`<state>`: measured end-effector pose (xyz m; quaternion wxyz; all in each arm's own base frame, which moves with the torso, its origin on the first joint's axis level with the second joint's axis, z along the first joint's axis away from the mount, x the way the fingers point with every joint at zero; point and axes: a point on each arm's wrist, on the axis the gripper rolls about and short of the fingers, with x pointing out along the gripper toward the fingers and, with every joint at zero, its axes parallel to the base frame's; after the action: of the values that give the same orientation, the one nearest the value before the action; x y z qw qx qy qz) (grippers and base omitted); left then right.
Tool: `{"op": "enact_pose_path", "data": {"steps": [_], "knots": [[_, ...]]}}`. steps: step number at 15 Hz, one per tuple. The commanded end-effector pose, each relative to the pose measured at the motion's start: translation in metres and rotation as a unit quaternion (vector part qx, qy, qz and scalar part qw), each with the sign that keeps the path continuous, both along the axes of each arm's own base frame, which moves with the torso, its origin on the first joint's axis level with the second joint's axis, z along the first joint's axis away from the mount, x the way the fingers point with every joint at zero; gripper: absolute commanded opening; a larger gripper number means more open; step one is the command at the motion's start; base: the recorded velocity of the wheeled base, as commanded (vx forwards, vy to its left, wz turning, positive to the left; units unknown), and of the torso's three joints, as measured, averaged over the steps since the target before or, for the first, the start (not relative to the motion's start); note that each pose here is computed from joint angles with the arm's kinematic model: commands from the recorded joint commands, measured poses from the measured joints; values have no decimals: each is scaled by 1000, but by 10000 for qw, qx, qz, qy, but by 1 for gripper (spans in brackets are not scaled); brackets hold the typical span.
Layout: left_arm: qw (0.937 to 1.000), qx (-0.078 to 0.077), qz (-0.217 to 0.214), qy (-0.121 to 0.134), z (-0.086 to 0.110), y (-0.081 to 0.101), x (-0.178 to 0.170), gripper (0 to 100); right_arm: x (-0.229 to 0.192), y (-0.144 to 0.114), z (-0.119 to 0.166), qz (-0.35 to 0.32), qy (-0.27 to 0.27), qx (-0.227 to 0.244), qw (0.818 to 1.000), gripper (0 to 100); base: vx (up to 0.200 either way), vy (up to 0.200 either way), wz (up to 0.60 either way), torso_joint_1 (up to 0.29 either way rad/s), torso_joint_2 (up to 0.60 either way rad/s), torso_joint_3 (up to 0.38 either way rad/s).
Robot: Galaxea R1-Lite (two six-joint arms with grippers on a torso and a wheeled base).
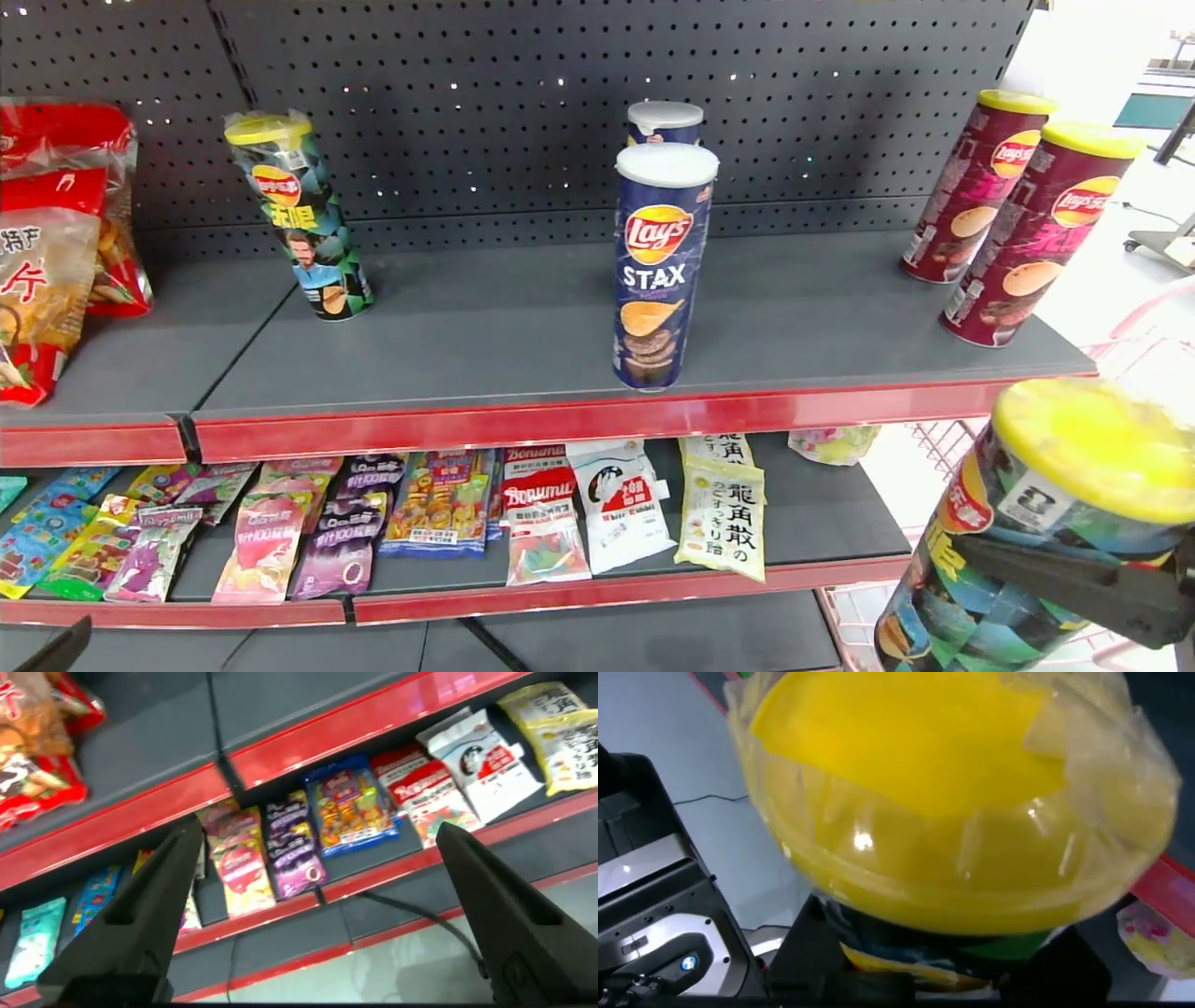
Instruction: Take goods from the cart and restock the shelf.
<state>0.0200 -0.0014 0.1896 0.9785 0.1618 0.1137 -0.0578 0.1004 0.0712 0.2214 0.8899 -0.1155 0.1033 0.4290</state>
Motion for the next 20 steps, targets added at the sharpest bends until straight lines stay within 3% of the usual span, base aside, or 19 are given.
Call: {"op": "enact_pose_path", "data": {"steps": [1,20], "knots": [[10000,6,2,1,0,0,0,100,0,1,0,52,2,-2,10000,0,0,200,0,2,7,2],[9999,73,-10,-96,1,1,-3,100,-6,8,5,435,-95,36,9990,0,0,200,0,2,2,3]]}}
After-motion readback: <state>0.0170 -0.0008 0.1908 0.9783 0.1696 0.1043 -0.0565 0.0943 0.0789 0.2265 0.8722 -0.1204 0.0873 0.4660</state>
